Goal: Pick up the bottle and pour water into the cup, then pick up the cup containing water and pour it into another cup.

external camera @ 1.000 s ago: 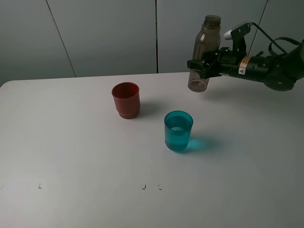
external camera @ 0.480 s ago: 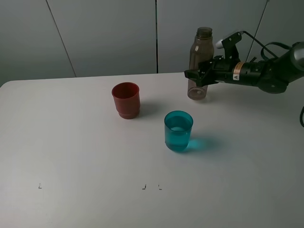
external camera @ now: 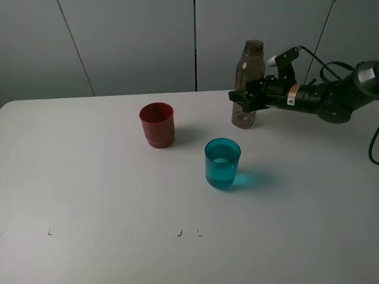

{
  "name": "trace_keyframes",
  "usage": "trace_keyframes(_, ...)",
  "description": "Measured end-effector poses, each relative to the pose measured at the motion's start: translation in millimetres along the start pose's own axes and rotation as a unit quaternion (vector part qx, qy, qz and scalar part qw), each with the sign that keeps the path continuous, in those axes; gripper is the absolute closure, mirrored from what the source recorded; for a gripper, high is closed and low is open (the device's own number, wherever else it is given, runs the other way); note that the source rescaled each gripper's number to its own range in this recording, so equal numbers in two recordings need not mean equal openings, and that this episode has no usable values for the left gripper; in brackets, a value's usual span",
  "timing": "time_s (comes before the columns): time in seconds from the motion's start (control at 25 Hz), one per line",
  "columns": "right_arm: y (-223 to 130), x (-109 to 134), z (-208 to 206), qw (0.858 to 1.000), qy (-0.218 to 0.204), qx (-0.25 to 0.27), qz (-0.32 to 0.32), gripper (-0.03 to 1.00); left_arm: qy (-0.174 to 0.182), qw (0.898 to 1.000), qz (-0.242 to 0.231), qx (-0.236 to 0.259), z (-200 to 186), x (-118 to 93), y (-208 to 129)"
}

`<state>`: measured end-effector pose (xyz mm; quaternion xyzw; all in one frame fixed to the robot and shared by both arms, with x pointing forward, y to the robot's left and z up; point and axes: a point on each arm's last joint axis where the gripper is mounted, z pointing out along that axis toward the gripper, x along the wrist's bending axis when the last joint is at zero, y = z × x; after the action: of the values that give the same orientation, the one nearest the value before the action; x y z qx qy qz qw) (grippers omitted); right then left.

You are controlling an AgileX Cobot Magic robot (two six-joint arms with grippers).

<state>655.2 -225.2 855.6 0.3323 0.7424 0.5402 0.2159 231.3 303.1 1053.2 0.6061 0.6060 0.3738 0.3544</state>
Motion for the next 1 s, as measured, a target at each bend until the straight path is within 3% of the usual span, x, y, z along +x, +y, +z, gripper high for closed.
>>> trace_keyframes(0.4, 0.5, 2.2, 1.4, 1.000, 0.003, -0.001, -0.007, 0.97, 0.000, 1.000, 0.000, 0.000, 0.0, 0.0, 0.0)
trace_keyframes(0.44, 0.5, 2.2, 1.4, 1.000, 0.003, -0.001, -0.007, 0.88, 0.000, 1.000, 0.000, 0.000, 0.0, 0.0, 0.0)
trace_keyframes(0.48, 0.5, 2.2, 1.4, 1.000, 0.003, -0.001, -0.007, 0.70, 0.000, 1.000, 0.000, 0.000, 0.0, 0.0, 0.0)
trace_keyframes(0.56, 1.1, 1.9, 1.6, 1.000, 0.003, -0.002, -0.007, 0.18, 0.000, 1.000, 0.000, 0.000, 0.0, 0.0, 0.0)
trace_keyframes(0.6, 1.1, 1.9, 1.6, 1.000, 0.003, -0.002, -0.007, 0.05, 0.000, 1.000, 0.000, 0.000, 0.0, 0.0, 0.0)
trace_keyframes(0.68, -0.1, 1.3, 1.6, 1.000, -0.001, 0.005, -0.002, -0.02, 0.000, 1.000, 0.000, 0.000, 0.0, 0.0, 0.0)
trace_keyframes(1.0, 8.3, 7.2, -9.8, 1.000, -0.007, 0.012, 0.004, -0.03, 0.000, 1.000, 0.000, 0.000, 0.0, 0.0, 0.0)
